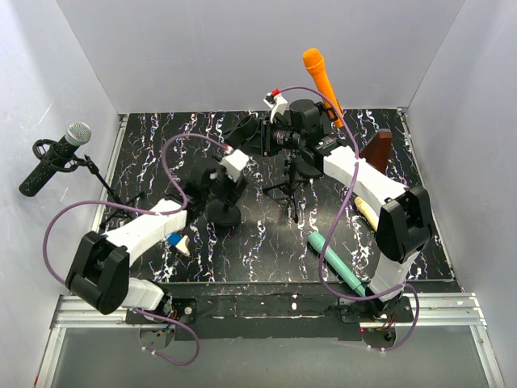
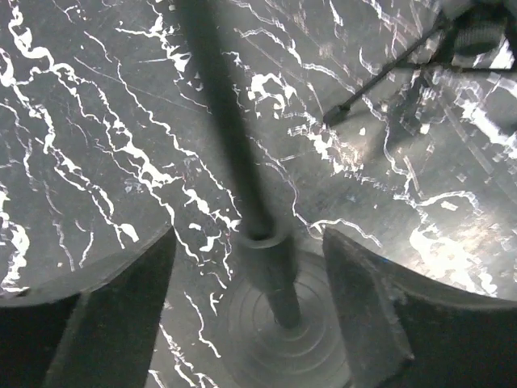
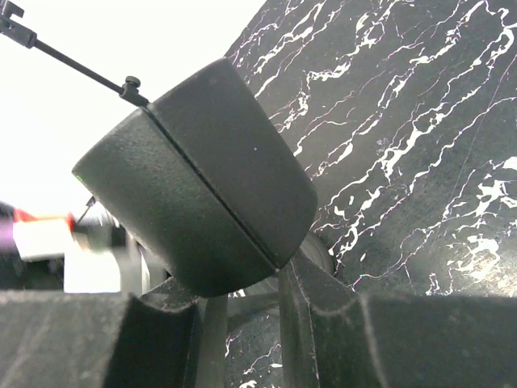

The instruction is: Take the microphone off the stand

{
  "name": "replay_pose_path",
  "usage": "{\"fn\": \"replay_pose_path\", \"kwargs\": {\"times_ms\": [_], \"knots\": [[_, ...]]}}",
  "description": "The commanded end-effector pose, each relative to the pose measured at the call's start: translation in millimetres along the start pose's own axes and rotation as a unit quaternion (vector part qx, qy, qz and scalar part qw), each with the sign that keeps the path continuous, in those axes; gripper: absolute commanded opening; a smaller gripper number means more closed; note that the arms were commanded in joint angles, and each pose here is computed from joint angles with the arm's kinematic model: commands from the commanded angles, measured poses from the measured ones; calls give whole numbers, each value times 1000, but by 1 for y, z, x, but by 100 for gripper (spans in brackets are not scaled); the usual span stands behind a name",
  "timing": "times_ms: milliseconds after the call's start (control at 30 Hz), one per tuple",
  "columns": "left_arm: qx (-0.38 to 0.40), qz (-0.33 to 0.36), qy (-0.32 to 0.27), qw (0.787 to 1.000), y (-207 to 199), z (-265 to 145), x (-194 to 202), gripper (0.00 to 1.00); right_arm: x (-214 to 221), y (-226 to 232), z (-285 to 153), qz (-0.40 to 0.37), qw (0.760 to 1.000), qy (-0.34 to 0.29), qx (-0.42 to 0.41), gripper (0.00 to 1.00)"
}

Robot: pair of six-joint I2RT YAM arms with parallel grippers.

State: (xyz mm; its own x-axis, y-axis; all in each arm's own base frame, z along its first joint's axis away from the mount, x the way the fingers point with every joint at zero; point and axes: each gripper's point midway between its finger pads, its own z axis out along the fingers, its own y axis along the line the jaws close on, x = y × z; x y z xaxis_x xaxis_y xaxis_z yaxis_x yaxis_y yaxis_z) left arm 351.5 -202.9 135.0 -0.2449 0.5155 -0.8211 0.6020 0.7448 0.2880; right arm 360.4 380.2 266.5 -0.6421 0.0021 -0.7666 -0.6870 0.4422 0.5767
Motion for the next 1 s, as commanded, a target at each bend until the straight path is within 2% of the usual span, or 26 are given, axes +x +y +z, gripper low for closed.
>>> {"fn": "replay_pose_path", "kwargs": {"times_ms": [0, 100, 167, 267, 367, 500, 633, 767, 833, 967], "knots": [[135, -97, -60, 984, 3, -39, -38, 79, 14, 1, -2, 10, 1000, 28, -8, 1], [188, -97, -91, 973, -5, -49, -48, 81, 17, 3, -1, 7, 999, 35, -29, 1], [223, -104, -104, 964, -11, -48, -54, 78, 21, 4, 0, 7, 998, 41, -42, 1], [323, -84, -106, 937, -38, -41, -52, 64, 27, 5, 2, 0, 997, 45, -60, 1], [350, -99, -100, 926, -42, -25, -53, 57, 29, 5, 2, 5, 997, 46, -62, 1], [331, -80, -94, 935, -34, -10, -49, 51, 27, 5, 2, 3, 997, 45, -63, 1], [299, -58, -78, 949, -23, -8, -38, 64, 24, 3, 0, 4, 997, 42, -60, 1], [289, -58, -68, 953, -18, -16, -29, 64, 25, 0, -1, 8, 997, 43, -61, 1], [281, -60, -63, 956, -16, -18, -24, 60, 23, 0, -2, 7, 997, 40, -62, 1], [279, -79, -63, 955, -15, -19, -23, 42, 23, 0, -1, 10, 997, 41, -62, 1]]}}
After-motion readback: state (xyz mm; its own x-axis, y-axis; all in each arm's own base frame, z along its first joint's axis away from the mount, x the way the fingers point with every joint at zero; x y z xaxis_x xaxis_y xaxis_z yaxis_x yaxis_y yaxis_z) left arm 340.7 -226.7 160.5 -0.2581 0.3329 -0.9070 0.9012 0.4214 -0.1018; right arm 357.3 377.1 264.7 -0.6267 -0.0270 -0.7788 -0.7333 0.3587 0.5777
